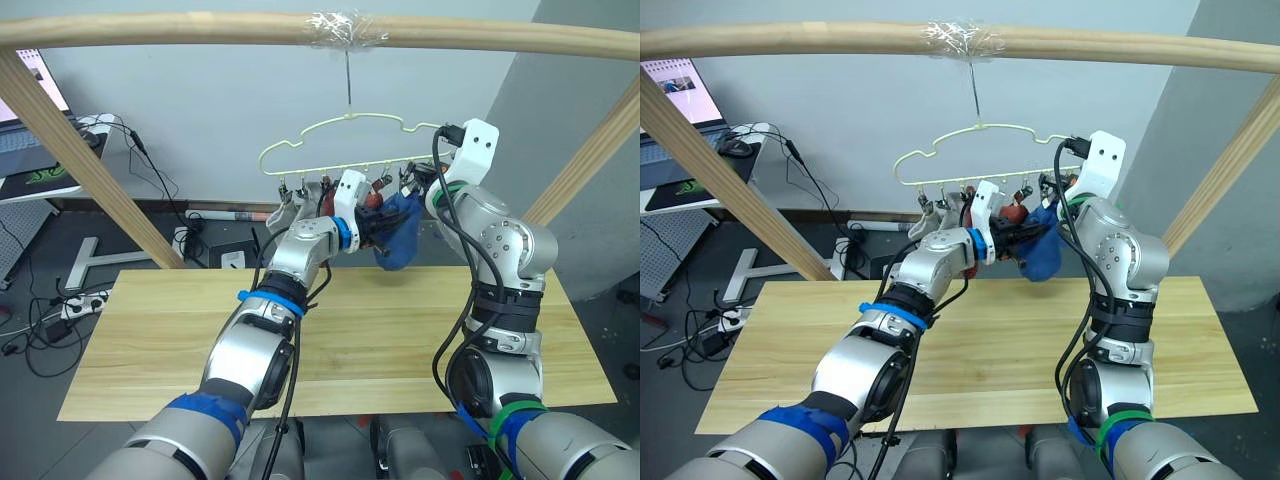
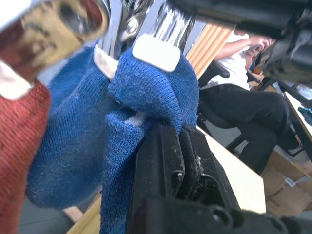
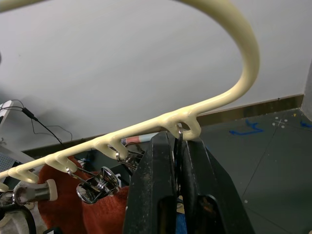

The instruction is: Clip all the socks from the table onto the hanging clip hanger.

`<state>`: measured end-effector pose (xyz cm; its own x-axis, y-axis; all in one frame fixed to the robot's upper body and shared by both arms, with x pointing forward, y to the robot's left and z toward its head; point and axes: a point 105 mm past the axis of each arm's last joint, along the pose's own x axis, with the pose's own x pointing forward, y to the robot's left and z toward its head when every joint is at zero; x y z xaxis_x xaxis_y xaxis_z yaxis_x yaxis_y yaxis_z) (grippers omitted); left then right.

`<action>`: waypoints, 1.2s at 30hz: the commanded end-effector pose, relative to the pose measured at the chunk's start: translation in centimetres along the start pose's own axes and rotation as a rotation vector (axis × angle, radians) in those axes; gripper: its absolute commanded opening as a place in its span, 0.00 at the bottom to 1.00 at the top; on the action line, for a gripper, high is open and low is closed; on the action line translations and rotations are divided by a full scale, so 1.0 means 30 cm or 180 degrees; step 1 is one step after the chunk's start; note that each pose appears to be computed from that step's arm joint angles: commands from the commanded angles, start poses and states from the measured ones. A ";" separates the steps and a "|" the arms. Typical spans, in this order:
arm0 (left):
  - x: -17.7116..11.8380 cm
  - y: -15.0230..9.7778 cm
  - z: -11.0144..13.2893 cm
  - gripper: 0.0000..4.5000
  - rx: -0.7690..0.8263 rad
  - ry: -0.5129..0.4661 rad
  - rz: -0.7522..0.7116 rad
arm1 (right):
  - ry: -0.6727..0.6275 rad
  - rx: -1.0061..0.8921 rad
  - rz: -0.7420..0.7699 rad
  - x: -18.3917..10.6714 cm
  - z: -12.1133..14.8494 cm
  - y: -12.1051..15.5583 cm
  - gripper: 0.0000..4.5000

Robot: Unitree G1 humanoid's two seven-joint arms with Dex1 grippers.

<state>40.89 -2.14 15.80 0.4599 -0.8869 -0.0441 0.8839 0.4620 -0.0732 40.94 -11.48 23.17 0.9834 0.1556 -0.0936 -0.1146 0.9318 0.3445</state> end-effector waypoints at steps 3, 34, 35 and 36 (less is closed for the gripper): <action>0.011 0.002 0.076 0.01 0.0021 -0.0230 0.0008 | -0.0202 0.0000 0.0158 -0.023 0.053 0.041 0.00; -0.047 -0.014 0.041 0.86 0.0057 -0.0095 -0.0129 | 0.0023 -0.0163 0.0287 -0.101 -0.020 0.023 0.53; -0.068 -0.017 0.033 0.93 0.0020 -0.0095 -0.0143 | 0.0045 -0.0205 0.0313 -0.122 -0.033 0.013 0.53; -0.091 -0.023 0.025 0.99 -0.0010 -0.0096 -0.0157 | 0.0074 -0.0247 0.0348 -0.144 -0.047 0.005 0.53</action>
<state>39.76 0.03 15.13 0.4465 -0.8933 -0.0525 0.8872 0.4495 -0.1036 37.60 -11.88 21.00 0.9647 0.2233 -0.1398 -0.1733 0.9375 0.3017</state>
